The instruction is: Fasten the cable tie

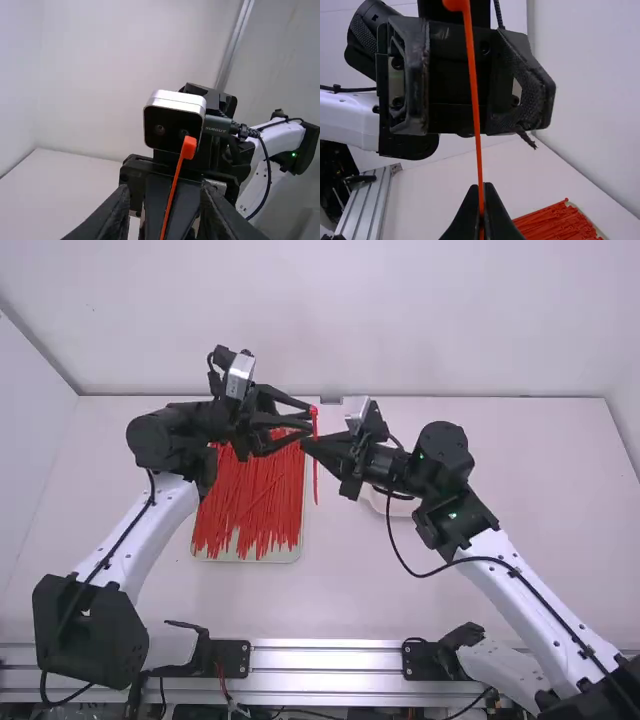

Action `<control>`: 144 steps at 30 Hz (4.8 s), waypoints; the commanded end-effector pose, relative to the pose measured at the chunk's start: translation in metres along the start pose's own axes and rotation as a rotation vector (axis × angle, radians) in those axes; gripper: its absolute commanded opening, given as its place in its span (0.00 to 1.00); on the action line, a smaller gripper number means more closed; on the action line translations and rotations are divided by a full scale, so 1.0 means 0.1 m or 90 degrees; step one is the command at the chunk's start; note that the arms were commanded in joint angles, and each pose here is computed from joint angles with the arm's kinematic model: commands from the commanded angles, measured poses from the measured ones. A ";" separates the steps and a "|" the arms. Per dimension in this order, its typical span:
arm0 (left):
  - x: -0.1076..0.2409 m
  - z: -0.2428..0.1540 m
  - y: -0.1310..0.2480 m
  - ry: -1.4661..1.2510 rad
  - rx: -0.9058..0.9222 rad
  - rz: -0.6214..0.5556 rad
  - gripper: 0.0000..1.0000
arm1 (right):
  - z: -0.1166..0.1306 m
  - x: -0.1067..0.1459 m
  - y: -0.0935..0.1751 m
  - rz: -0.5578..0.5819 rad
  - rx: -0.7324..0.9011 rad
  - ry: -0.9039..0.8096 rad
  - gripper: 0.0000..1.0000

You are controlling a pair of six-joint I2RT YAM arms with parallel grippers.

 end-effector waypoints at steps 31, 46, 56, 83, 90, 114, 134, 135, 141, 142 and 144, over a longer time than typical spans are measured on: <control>-0.57 0.04 -0.06 -0.057 -0.023 0.008 0.02 | -0.03 0.03 0.01 0.032 0.011 -0.027 0.40; -1.11 -0.01 -0.06 -0.085 -0.077 -0.031 0.02 | 0.13 0.18 -0.08 0.069 -0.022 -0.002 0.41; -1.11 -0.01 -0.06 -0.085 -0.081 -0.034 0.02 | 0.12 0.21 -0.08 0.079 -0.018 -0.020 0.00; -0.98 0.23 0.11 -0.087 -0.150 -0.011 0.99 | -0.17 0.19 0.10 0.078 0.047 -0.060 0.00; -0.87 0.40 0.23 -0.090 -0.205 0.007 0.99 | -0.36 0.09 0.23 0.052 0.090 -0.064 0.00; -0.72 0.83 0.35 -0.099 -0.322 0.003 0.99 | -1.39 -0.29 0.73 0.036 0.416 -0.092 0.00; -0.74 0.89 0.39 -0.043 -0.353 -0.025 0.99 | -1.37 0.20 0.56 0.114 0.880 -0.075 0.00; -0.75 0.89 0.39 -0.041 -0.354 -0.026 0.99 | -1.35 0.20 0.56 0.113 0.888 -0.072 0.00; -0.74 0.88 0.36 0.026 -0.345 -0.043 0.99 | -1.01 0.23 0.58 0.084 1.032 0.002 0.00; -0.74 0.88 0.35 0.031 -0.344 -0.045 0.99 | -0.98 0.22 0.58 0.082 1.039 0.008 0.00; -0.73 0.86 0.30 0.062 -0.334 -0.051 0.99 | -0.81 0.22 0.59 0.063 1.084 0.048 0.00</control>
Point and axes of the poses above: each hand's point on the last joint's axis, 136 mm out from that joint toward the fingers, its own y axis back along the fingers, its own z axis along the line the jaws close on, x = y × z, the point moved 5 cm from there along y, back along the fingers, and after that the axes turned 8 degrees about -y, right-handed, at the moved point
